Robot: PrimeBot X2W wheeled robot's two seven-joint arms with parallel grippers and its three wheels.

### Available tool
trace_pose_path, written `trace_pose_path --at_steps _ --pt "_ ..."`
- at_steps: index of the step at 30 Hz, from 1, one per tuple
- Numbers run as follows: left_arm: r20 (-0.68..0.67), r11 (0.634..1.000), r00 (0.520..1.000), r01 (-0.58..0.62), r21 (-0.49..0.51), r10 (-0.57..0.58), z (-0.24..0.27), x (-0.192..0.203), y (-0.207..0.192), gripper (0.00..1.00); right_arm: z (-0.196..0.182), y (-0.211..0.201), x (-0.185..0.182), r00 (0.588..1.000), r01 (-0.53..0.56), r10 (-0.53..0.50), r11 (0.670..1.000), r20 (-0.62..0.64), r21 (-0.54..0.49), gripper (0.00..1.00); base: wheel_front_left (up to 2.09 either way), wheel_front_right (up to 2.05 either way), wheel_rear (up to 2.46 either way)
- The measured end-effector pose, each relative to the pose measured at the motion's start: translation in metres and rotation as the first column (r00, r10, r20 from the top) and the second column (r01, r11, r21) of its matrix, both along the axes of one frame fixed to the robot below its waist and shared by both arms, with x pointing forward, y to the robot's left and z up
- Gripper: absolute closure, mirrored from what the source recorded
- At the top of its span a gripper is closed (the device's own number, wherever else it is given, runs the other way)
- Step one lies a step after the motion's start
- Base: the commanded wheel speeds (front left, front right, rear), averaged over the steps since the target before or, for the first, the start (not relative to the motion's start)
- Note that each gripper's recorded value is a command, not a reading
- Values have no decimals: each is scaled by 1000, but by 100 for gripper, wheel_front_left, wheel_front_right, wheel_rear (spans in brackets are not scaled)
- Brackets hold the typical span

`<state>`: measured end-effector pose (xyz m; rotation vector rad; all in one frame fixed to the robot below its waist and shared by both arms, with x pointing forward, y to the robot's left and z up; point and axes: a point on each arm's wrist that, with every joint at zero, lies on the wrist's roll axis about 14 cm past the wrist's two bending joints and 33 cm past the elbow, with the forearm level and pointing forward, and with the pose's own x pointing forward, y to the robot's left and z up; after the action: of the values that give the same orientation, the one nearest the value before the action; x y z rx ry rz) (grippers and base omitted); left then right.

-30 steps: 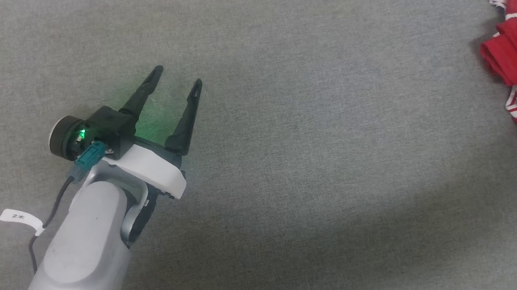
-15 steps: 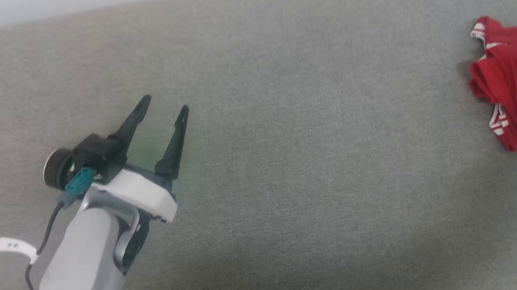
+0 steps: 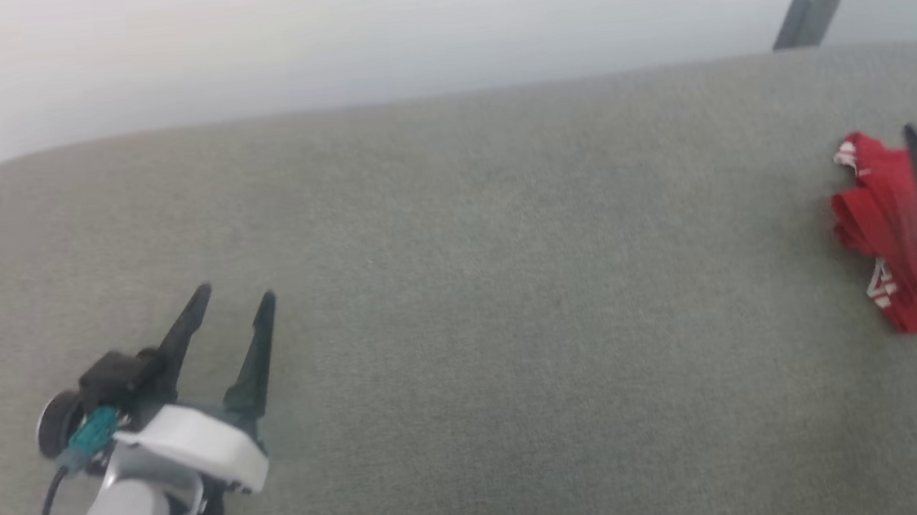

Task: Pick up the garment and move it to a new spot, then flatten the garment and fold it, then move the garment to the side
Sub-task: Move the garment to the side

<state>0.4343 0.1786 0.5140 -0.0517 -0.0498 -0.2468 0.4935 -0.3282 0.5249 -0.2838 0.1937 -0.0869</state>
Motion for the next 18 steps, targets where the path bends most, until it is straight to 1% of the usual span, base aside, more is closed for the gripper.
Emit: trace_pose_path --at_steps 9,10,12,18 --pt "25 993 992 -120 0 120 10 -48 44 0 14 52 -13 989 -115 109 992 105 60 0 0 0 0" --pt "25 993 992 -120 0 120 10 -48 44 0 14 52 -13 989 -115 109 992 105 60 0 0 0 0" --pt "34 987 986 -162 -8 162 13 -61 57 0 15 72 -18 979 -159 149 985 137 70 0 0 0 0" --pt "34 976 975 -218 -19 218 12 -80 73 0 11 95 -34 967 -198 179 975 180 97 0 0 0 0"
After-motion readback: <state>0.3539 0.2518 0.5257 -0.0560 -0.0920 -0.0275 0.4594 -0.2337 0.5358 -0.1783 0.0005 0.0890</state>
